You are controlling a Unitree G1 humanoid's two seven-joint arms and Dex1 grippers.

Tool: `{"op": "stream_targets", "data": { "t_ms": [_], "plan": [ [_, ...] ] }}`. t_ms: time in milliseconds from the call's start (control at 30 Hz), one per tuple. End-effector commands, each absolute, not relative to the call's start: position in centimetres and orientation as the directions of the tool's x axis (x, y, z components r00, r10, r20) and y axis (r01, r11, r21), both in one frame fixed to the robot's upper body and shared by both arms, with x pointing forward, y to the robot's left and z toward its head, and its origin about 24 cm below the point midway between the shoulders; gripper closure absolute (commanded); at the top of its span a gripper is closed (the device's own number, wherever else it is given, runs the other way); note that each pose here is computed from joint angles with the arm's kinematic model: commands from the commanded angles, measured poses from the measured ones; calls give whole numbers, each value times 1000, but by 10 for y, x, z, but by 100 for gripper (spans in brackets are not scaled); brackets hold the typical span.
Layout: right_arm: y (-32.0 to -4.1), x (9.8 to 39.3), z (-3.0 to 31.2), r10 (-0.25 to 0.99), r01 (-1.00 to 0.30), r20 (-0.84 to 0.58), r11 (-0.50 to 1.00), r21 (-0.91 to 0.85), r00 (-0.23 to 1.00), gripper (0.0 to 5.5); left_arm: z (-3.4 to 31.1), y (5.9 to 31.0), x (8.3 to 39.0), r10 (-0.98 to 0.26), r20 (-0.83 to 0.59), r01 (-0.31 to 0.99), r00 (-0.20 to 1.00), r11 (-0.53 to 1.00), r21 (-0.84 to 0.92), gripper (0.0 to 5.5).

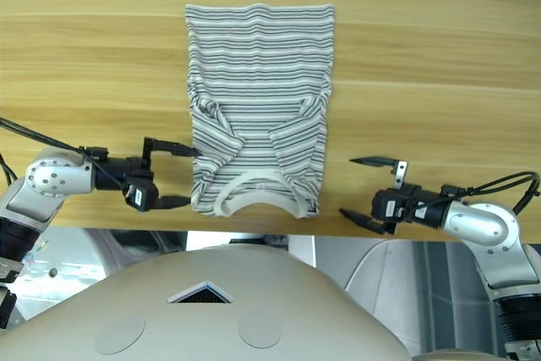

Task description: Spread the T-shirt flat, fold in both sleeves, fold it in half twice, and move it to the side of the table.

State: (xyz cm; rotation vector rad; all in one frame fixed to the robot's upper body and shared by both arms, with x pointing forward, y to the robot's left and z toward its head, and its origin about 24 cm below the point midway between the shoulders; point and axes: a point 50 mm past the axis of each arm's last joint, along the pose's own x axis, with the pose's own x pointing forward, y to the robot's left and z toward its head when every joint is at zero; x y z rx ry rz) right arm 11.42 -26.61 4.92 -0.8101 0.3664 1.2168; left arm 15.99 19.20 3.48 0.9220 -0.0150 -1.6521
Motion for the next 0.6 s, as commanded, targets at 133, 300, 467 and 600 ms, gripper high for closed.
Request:
{"op": "stream_targets", "data": {
  "t_ms": [133, 300, 467, 600],
  "plan": [
    [-260, 102, 31, 660, -964, -712, 69, -257, 237, 11, 16, 205, 138, -727, -676, 862, -119, -414, 293, 10],
    [-250, 107, 21, 676, -966, -702, 57, -253, 224, 11, 13, 203, 140, -730, -674, 862, -112, -409, 299, 10],
    [-239, 111, 19, 701, -964, -681, 36, -262, 211, 11, 11, 200, 141, -735, -670, 862, -105, -403, 307, 10],
    [-233, 106, 20, 719, -971, -676, -9, -237, 159, 11, 10, 198, 138, -733, -668, 862, -128, -416, 291, 10]
  ]
}}
